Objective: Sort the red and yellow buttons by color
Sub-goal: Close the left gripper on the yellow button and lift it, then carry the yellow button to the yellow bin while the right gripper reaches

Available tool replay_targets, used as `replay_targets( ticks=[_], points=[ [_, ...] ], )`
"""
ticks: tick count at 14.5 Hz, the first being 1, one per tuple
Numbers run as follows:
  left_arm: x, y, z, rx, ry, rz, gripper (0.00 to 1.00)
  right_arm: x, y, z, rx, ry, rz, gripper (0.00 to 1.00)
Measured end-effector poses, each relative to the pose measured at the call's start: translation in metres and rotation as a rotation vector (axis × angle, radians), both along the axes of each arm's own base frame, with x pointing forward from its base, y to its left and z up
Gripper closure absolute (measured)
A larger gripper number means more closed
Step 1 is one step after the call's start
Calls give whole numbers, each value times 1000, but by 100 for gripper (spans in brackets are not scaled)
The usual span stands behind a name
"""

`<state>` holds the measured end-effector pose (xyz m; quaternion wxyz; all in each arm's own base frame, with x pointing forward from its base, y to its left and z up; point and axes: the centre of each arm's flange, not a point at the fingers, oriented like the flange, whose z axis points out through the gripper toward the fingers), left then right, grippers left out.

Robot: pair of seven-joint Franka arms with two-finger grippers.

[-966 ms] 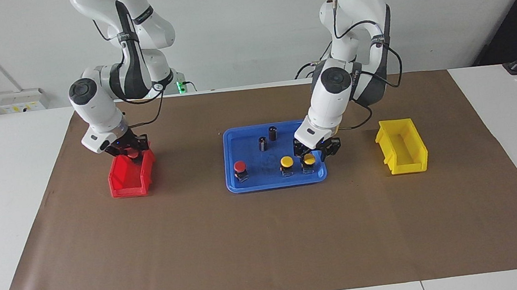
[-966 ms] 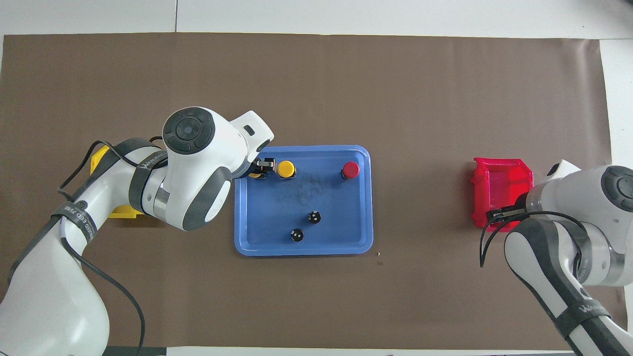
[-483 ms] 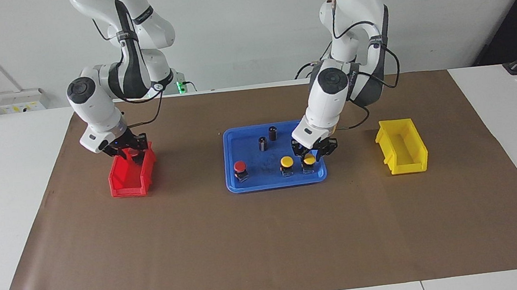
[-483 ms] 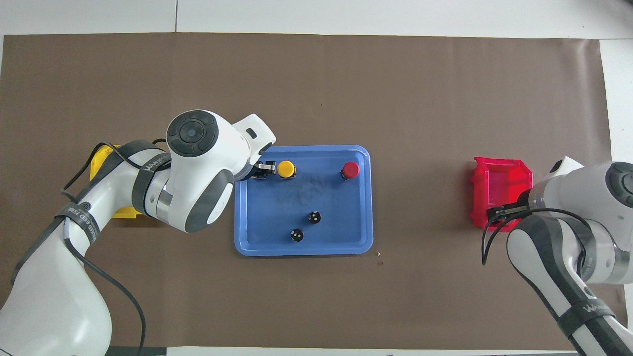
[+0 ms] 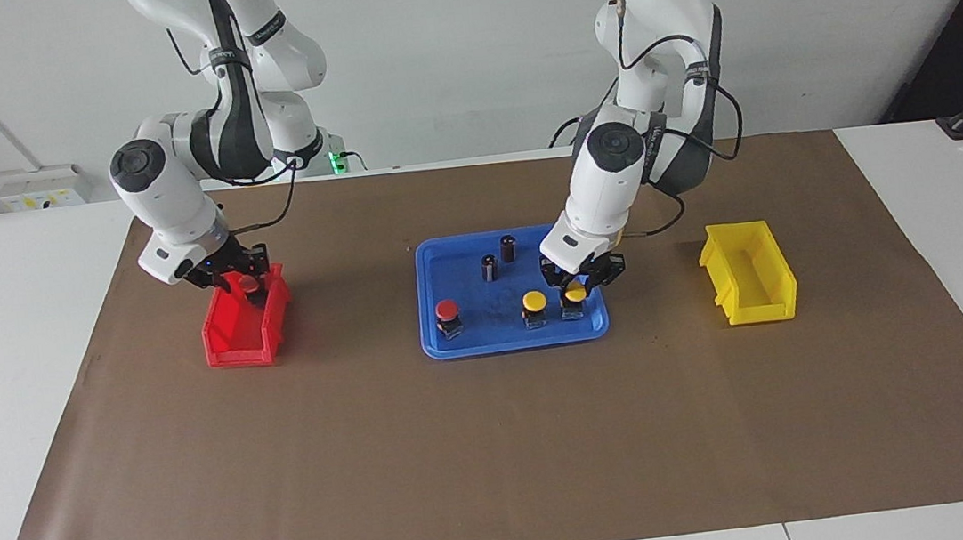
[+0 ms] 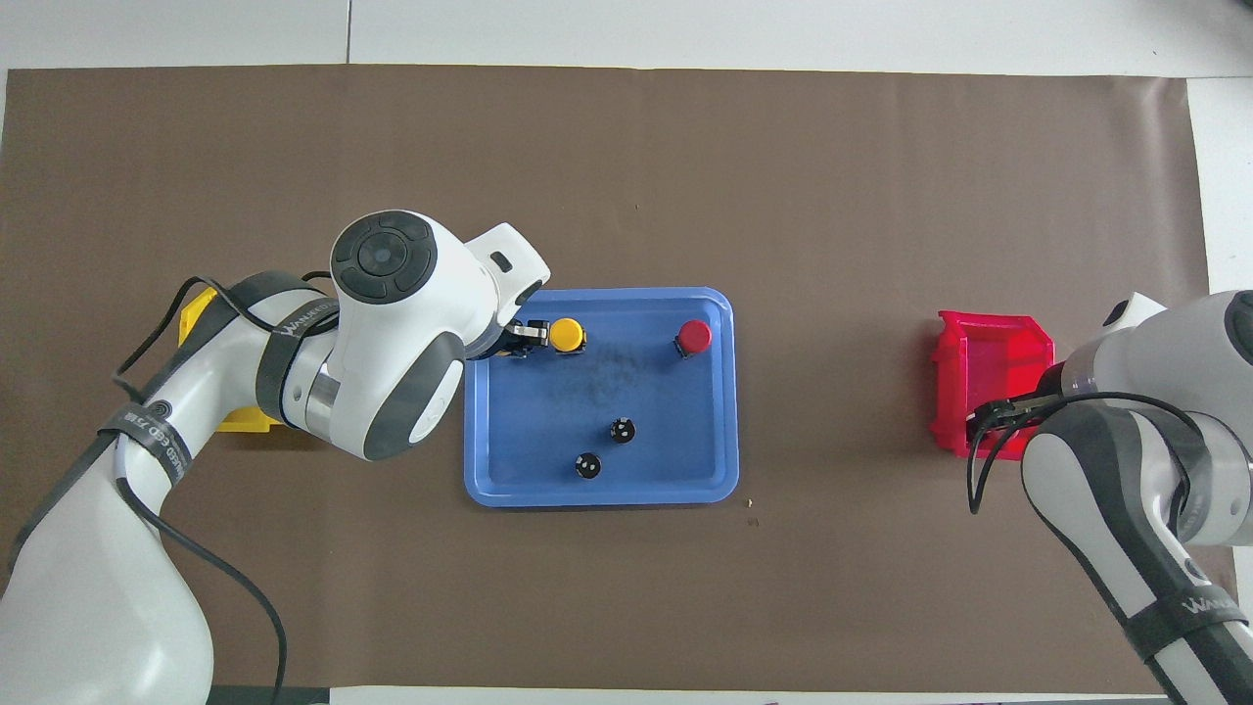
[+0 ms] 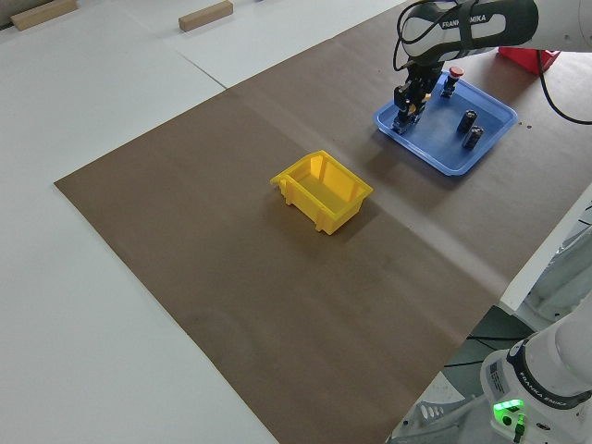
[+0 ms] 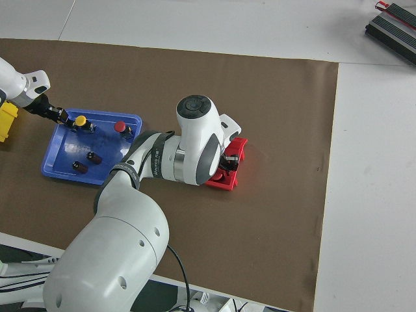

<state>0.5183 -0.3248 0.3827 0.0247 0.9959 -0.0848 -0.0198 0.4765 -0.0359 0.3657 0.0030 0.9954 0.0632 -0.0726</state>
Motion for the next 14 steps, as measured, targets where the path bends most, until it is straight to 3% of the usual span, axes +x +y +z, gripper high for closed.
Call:
replay_targets(
  ticks=[2,4,7,11,14],
  points=[
    [3,4,48,9,21,7,59,12,0,31,0,16,0,42],
    [5,29,100,20,27,27,59,28,7,73,-3,-8,14,41],
    [22,126,152,20,15,0,59,50,62,128,-6,-63,20,41],
    [46,274,160,7,19,-58,59,71,197,148,73,-175,-80,40],
    [46,299,150,7,36,-73,59,72,291,119,128,-240,-121,40]
  ],
)
